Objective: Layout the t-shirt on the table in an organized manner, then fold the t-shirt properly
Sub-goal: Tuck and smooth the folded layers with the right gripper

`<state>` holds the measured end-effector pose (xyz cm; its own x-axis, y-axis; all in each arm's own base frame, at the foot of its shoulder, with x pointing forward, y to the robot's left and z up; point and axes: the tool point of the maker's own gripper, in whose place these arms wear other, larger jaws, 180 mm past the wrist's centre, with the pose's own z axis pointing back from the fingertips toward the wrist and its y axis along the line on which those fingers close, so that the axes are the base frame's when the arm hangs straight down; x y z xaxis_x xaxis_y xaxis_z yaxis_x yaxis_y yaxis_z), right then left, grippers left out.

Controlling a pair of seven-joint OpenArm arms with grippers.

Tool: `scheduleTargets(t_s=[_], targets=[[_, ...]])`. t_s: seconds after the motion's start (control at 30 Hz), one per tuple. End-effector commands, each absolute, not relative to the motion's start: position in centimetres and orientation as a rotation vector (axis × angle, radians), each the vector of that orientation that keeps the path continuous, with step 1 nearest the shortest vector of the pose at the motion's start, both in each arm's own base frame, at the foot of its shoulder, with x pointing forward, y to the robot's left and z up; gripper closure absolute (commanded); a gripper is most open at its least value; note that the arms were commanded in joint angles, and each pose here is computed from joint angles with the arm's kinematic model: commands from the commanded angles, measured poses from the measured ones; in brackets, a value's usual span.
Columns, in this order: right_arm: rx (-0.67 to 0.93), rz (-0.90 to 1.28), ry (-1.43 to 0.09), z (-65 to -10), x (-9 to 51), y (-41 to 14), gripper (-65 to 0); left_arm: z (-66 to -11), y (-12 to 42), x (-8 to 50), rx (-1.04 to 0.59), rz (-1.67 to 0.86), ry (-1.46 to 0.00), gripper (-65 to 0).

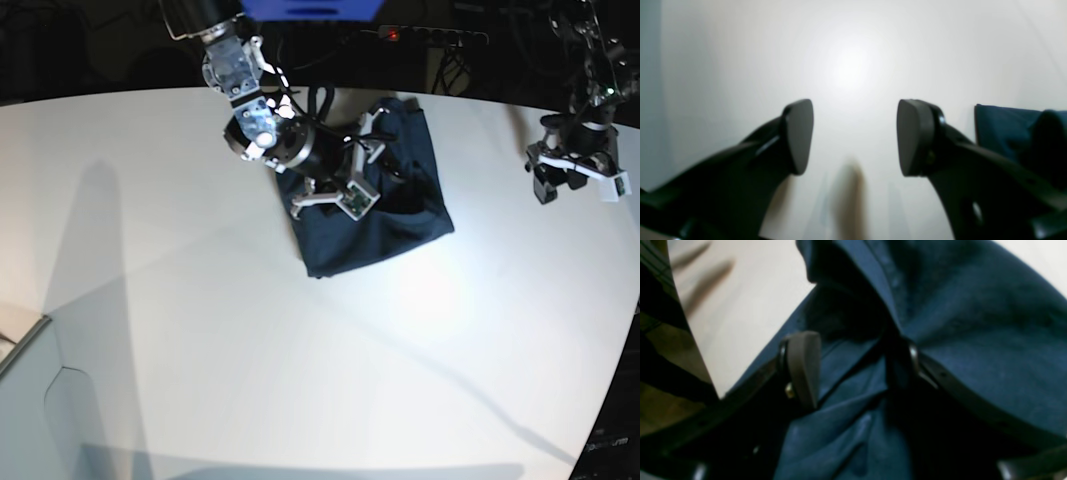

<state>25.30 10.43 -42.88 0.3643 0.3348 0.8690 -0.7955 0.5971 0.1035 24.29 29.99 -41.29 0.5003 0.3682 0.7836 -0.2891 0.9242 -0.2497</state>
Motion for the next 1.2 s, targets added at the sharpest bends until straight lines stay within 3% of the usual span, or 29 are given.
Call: scheduleTargets(t_s=[0.0, 1.17], targets=[[0.6, 0.765, -0.999, -41.11, 26.42, 11.18, -33.1, -39.93, 30.49, 25.11, -0.083, 0.385, -1.019, -38.6], [0.612, 0.755, -1.018, -40.39, 27.1, 11.82, -33.1, -40.16, 30.5, 24.78, -0.083, 0.387, -1.01, -38.6]])
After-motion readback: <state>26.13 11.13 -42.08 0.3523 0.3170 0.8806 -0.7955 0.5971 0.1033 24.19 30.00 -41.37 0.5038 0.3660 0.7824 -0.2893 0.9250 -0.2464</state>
